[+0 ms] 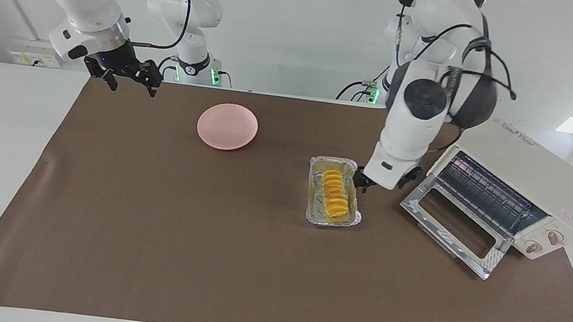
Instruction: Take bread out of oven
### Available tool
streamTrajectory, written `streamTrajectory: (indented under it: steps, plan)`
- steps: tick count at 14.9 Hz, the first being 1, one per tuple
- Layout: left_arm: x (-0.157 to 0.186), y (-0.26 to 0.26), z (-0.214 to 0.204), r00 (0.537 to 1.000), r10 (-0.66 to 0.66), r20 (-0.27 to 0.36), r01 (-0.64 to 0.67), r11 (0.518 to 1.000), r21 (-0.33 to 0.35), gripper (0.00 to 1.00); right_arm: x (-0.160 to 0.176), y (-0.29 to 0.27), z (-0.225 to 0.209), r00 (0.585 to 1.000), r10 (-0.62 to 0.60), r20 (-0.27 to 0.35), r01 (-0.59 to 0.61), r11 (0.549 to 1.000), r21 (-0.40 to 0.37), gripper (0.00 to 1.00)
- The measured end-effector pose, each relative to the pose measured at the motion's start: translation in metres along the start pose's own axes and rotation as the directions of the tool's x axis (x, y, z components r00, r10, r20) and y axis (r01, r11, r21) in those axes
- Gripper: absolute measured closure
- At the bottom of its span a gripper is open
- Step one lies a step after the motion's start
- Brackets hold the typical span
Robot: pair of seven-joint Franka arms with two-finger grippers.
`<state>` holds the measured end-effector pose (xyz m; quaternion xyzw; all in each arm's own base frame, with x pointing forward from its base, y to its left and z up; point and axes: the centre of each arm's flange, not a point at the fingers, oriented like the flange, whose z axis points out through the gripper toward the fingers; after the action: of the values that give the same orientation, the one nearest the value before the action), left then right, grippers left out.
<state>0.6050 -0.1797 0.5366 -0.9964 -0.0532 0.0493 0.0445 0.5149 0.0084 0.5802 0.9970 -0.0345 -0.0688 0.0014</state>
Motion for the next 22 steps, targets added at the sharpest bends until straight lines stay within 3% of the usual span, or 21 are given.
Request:
streamTrajectory:
  steps: [3,7,10,11,12,15,18,22]
  plan:
    - [-0.007,-0.086,-0.032,0.998,0.047,0.039,-0.046,0.999,-0.026,0.00,-0.002,-0.017,-0.005,0.996,-0.090,-0.017,0.090,0.996,-0.002,0.00]
    - [-0.025,-0.148,-0.047,0.992,0.077,0.100,-0.073,0.996,-0.049,0.00,-0.007,-0.130,0.004,0.989,-0.110,-0.094,0.112,0.994,0.015,0.00]
    - [-0.034,-0.152,-0.048,0.988,0.099,0.120,-0.093,0.994,-0.056,0.00,0.005,-0.226,0.049,0.987,-0.078,-0.141,0.091,0.992,0.087,0.00]
    - [-0.036,-0.152,-0.045,0.986,0.104,0.129,-0.097,0.994,-0.058,0.00,0.010,-0.292,0.096,0.989,-0.029,-0.143,0.046,0.992,0.121,0.00]
    - [-0.036,-0.153,-0.043,0.985,0.107,0.133,-0.100,0.993,-0.059,0.00,0.012,-0.321,0.110,0.989,0.014,-0.146,0.008,0.989,0.145,0.00]
    - [-0.039,-0.159,-0.042,0.985,0.109,0.137,-0.101,0.993,-0.064,0.00,0.011,-0.404,0.159,0.986,0.128,-0.106,-0.106,0.976,0.188,0.01]
    - [-0.046,-0.167,-0.042,0.983,0.117,0.140,-0.108,0.991,-0.074,0.00,0.027,-0.419,0.204,0.969,0.229,-0.090,-0.204,0.954,0.220,0.04]
    - [-0.070,-0.158,-0.050,0.979,0.157,0.126,-0.149,0.986,-0.068,0.00,0.042,-0.409,0.236,0.959,0.268,-0.093,-0.239,0.939,0.247,0.04]
